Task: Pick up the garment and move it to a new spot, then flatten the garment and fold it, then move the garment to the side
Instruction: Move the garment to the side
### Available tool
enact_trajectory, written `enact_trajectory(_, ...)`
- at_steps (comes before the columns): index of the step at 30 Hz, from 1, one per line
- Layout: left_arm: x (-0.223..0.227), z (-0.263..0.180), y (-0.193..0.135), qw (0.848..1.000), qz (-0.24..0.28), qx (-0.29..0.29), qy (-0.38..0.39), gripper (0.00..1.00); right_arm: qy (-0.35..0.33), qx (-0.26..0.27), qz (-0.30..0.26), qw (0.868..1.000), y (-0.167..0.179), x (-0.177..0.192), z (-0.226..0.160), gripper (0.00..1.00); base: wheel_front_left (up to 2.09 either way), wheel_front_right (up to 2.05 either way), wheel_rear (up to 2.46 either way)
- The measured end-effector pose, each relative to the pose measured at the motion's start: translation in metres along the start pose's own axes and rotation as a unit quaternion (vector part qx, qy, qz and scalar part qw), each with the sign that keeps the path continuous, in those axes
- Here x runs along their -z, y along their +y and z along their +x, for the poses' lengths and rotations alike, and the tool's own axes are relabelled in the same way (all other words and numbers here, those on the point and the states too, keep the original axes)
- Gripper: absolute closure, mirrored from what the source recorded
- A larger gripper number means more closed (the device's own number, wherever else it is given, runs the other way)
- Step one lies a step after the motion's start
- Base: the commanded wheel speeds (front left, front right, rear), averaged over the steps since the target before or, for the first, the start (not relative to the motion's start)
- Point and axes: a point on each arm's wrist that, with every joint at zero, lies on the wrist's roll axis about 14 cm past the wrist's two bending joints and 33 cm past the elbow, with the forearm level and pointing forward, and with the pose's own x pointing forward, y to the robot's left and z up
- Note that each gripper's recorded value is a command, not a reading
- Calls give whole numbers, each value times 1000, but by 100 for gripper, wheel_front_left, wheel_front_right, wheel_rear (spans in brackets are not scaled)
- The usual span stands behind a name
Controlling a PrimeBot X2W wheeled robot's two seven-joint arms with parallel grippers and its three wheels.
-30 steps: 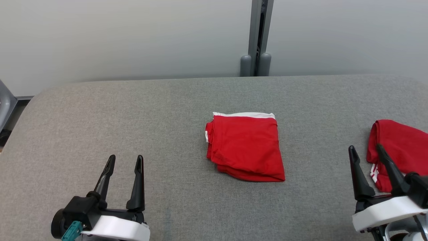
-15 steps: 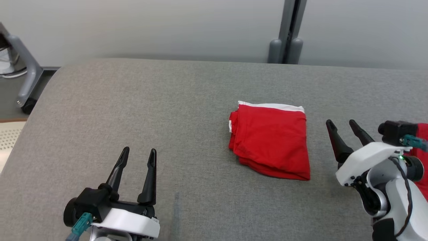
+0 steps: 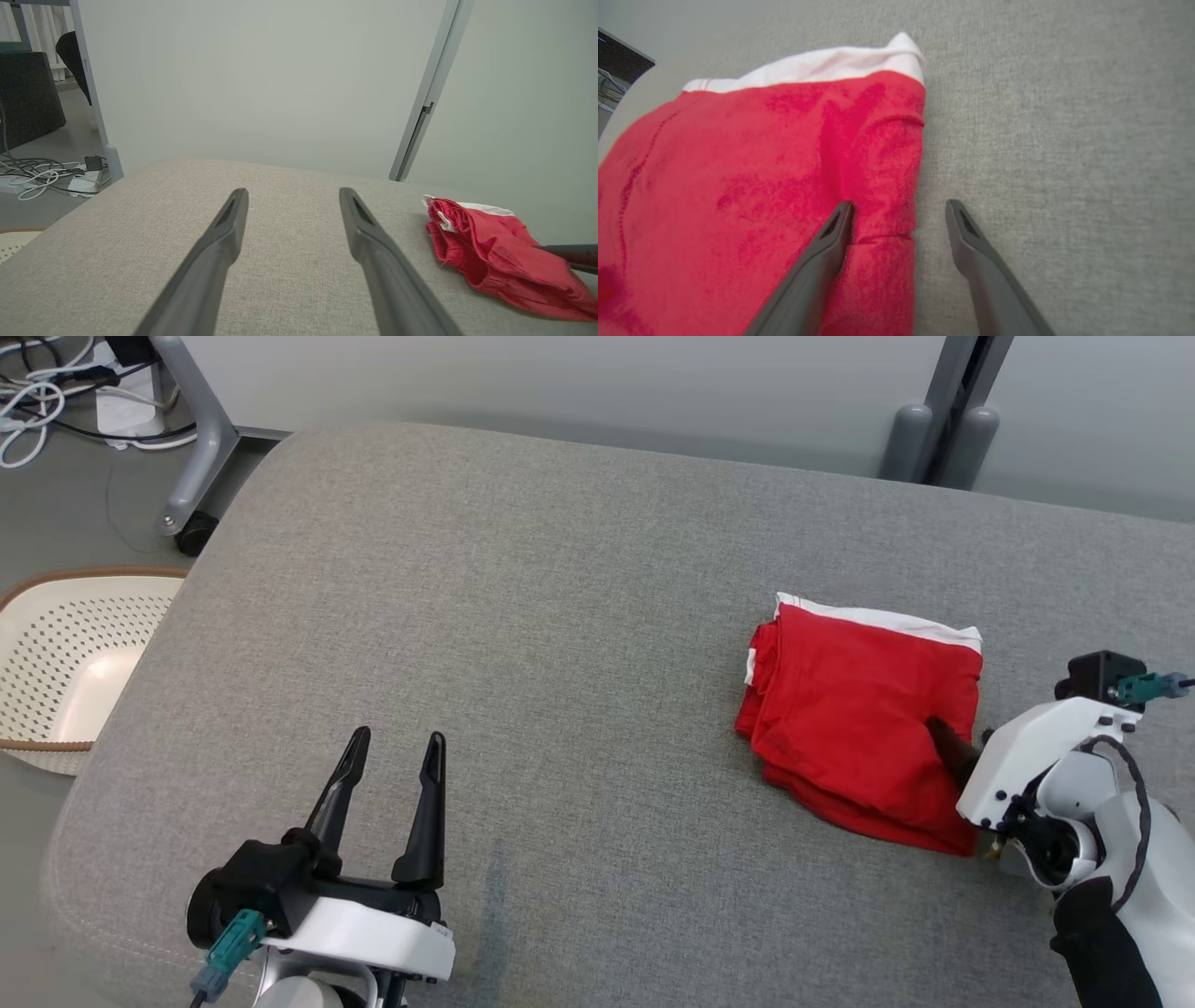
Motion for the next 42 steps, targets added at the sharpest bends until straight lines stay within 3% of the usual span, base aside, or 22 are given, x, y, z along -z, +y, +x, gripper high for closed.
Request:
enact_trajectory(7, -3, -3, 5, 1000, 1, -8, -4, 0, 40, -2, 29, 999, 7, 23, 5, 0, 0, 0, 0)
enact_trajectory(8, -3, -3, 5, 1000, 1, -7, -5, 0, 37, -3, 29, 999, 8, 23, 5, 9, 0, 0, 0)
enact_trajectory(9, -3, -2, 4, 1000, 1, -6, -6, 0, 33, -4, 31, 999, 9, 22, 4, 59, 0, 0, 0)
enact_trajectory(10, -4, -2, 3, 1000, 2, -4, -7, 0, 28, -5, 32, 999, 10, 21, 3, 100, 0, 0, 0)
enact_trajectory(19, -7, 5, -19, 999, 5, 37, -14, 0, -59, -12, 25, 998, 12, -11, -17, 100, 0, 0, 0)
enact_trajectory(25, -2, 10, -72, 993, -10, 121, -8, 0, -100, 13, 7, 995, -15, -26, -55, 100, 0, 0, 0)
enact_trajectory(34, 7, 11, -164, 966, -27, 257, 7, 0, -157, 60, 10, 986, -59, -41, -116, 100, 0, 0, 0)
enact_trajectory(42, 17, 12, -222, 940, -35, 338, 23, 0, -179, 117, -15, 977, -103, -48, -166, 100, 0, 0, 0)
